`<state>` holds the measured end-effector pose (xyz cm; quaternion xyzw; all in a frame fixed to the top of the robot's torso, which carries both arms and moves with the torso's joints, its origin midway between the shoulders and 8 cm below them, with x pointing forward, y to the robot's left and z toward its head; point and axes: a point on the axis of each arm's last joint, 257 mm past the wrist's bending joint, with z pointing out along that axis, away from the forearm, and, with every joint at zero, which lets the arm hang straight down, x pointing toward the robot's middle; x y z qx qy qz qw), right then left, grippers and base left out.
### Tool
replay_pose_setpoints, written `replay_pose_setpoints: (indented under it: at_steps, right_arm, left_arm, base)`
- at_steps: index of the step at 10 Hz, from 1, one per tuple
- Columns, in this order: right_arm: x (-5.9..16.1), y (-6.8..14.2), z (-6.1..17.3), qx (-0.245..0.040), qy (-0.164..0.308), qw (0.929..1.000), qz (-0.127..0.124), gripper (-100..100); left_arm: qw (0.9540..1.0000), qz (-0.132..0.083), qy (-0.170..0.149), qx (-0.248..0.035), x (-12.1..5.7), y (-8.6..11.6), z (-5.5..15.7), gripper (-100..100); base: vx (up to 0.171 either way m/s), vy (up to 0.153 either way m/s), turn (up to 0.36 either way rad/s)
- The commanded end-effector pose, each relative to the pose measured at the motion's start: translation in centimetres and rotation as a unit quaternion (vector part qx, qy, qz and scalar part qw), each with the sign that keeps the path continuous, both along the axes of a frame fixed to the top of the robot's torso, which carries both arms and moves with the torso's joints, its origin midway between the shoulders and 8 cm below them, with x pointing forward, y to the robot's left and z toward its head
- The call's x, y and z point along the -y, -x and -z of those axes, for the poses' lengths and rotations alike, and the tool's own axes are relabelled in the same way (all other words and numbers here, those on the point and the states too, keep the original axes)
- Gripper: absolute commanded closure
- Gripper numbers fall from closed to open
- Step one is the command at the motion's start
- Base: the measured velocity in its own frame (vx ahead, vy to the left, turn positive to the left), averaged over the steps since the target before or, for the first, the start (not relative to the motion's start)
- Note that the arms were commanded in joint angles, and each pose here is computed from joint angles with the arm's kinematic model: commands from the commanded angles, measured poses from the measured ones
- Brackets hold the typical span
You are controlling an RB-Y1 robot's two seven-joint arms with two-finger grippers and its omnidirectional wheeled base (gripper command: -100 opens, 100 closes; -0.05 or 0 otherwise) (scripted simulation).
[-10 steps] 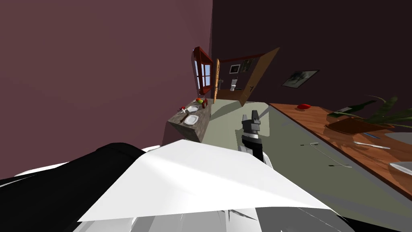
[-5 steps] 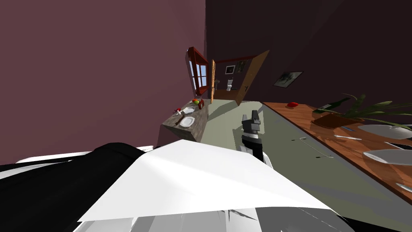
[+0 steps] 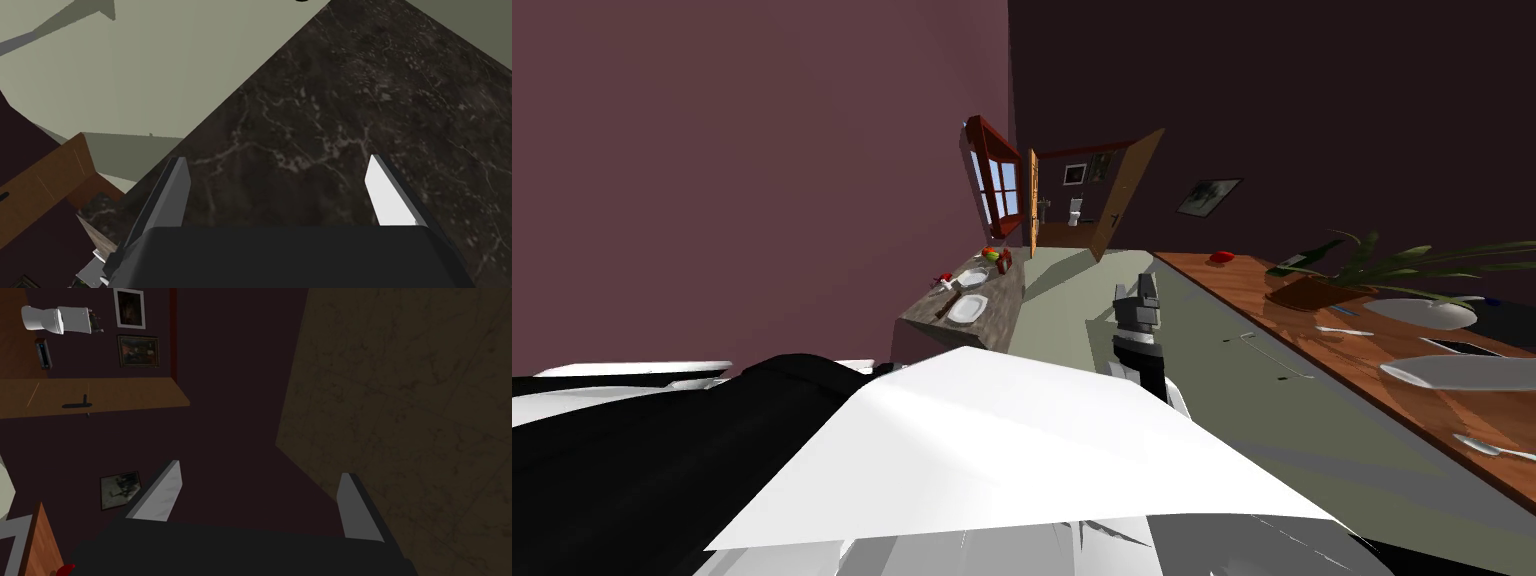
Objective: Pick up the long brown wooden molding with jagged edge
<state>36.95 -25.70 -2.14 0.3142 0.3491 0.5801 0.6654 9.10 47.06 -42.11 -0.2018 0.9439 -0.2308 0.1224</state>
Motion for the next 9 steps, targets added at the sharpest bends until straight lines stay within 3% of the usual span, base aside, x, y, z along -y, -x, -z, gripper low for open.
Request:
replay_pose_setpoints:
  at_steps: [1,2,3,4,5,6,8,9]
  right_arm:
    - [0.0,0.0,0.0,0.000,0.000,1.0000,0.000,0]
    - [0.0,0.0,0.0,0.000,0.000,1.0000,0.000,0]
    - [0.0,0.0,0.0,0.000,0.000,1.0000,0.000,0]
    - [0.0,0.0,0.0,0.000,0.000,1.0000,0.000,0]
    - [0.0,0.0,0.0,0.000,0.000,1.0000,0.000,0]
    - [0.0,0.0,0.0,0.000,0.000,1.0000,0.000,0]
    - [0.0,0.0,0.0,0.000,0.000,1.0000,0.000,0]
    - [0.0,0.0,0.0,0.000,0.000,1.0000,0.000,0]
  left_arm:
    - [0.9994,0.014,-0.026,-0.019,-2.7,1.7,-0.8,-100]
    - [0.9991,0.016,-0.033,-0.020,-3.3,1.7,-1.2,-100]
    - [0.9973,0.028,-0.057,-0.036,-5.8,2.8,-1.9,-100]
    - [0.9971,0.029,-0.060,-0.036,-6.0,2.7,-2.0,-100]
    - [0.9947,0.039,-0.081,-0.050,-8.1,3.7,-2.8,-100]
    - [0.9943,0.041,-0.085,-0.050,-8.4,3.7,-3.1,-100]
    - [0.9875,0.061,-0.127,-0.072,-12.6,4.9,-5.2,-100]
    - [0.9869,0.062,-0.129,-0.074,-12.8,5.0,-5.4,-100]
  base:
    - [0.092,-0.023,-0.143]
    - [0.076,-0.016,-0.083]
    - [0.101,-0.030,-0.154]
    - [0.087,-0.027,-0.063]
    - [0.098,-0.032,-0.094]
    - [0.083,-0.021,-0.078]
    - [0.139,-0.006,-0.157]
    - [0.122,-0.011,-0.084]
